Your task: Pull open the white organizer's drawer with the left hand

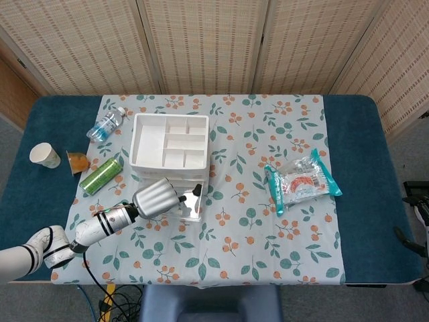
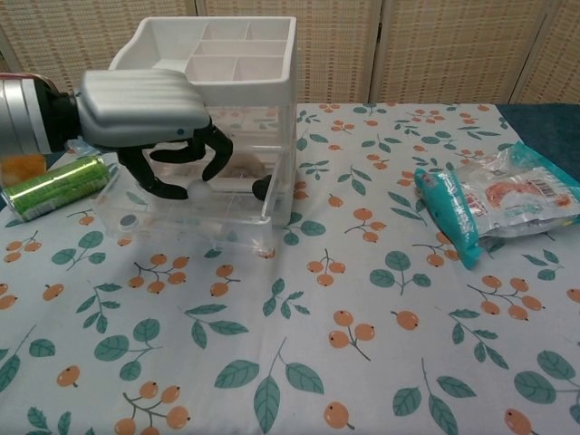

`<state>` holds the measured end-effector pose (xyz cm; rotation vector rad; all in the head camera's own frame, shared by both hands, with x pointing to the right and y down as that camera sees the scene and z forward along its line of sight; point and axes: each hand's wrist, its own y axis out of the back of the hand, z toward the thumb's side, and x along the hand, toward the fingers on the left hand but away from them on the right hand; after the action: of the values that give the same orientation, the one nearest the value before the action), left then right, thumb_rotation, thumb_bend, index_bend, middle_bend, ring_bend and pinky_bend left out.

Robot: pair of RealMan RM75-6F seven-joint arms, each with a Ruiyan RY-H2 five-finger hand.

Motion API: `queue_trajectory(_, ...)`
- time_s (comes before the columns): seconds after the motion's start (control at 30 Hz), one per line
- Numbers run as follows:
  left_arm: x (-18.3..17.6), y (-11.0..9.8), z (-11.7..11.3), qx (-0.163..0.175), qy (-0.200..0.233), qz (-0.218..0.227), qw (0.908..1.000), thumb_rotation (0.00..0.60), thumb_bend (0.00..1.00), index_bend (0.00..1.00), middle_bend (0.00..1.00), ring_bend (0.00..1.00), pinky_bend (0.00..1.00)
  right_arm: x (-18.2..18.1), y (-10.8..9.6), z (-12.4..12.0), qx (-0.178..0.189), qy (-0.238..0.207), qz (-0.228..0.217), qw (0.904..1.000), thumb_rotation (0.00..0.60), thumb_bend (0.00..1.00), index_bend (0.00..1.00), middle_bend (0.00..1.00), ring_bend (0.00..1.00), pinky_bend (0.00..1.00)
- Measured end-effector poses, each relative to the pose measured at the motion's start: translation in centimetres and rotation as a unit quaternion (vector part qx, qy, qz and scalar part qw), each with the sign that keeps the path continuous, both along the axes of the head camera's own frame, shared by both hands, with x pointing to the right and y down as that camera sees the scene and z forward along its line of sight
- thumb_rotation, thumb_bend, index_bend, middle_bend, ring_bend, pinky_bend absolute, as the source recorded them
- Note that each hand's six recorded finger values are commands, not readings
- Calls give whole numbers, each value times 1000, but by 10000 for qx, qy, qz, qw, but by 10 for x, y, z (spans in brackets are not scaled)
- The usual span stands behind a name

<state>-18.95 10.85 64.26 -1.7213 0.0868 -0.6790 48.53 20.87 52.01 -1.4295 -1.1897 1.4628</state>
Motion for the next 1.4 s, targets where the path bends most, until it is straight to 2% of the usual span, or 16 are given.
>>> queue_trajectory(0.23, -6, 1, -14, -171, 291, -262, 9991, 600, 266, 539, 879, 947, 992, -1, -1, 1, -11, -7, -17, 10000, 600, 251, 267, 282, 332, 363)
queue_trajectory(0.53, -15, 24, -30, -72, 335, 54, 9994, 600, 265, 534, 877, 946, 992, -3, -2, 2, -14, -37, -48, 10000, 600, 251, 267, 282, 332, 363)
queue_trajectory(0.7, -25, 36, -35, 65, 212, 218, 9995, 600, 266, 533, 876, 945, 991, -4, -2, 1, 0, -48, -59, 10000, 600, 251, 267, 282, 332, 363)
queue_trajectory(1.03, -26, 68, -17, 180, -86, 754, 9970, 600, 265, 528, 874, 945, 991, -5, -2, 2, 10, -81, -85, 9999, 600, 251, 268, 282, 332, 363)
queue_trajectory(1.4, -20, 83, 12, 244, -309, 1021, 9940, 600, 265, 465, 872, 945, 991, -2, 1, 0, 26, -64, -41, 10000, 600, 250, 267, 282, 332, 363)
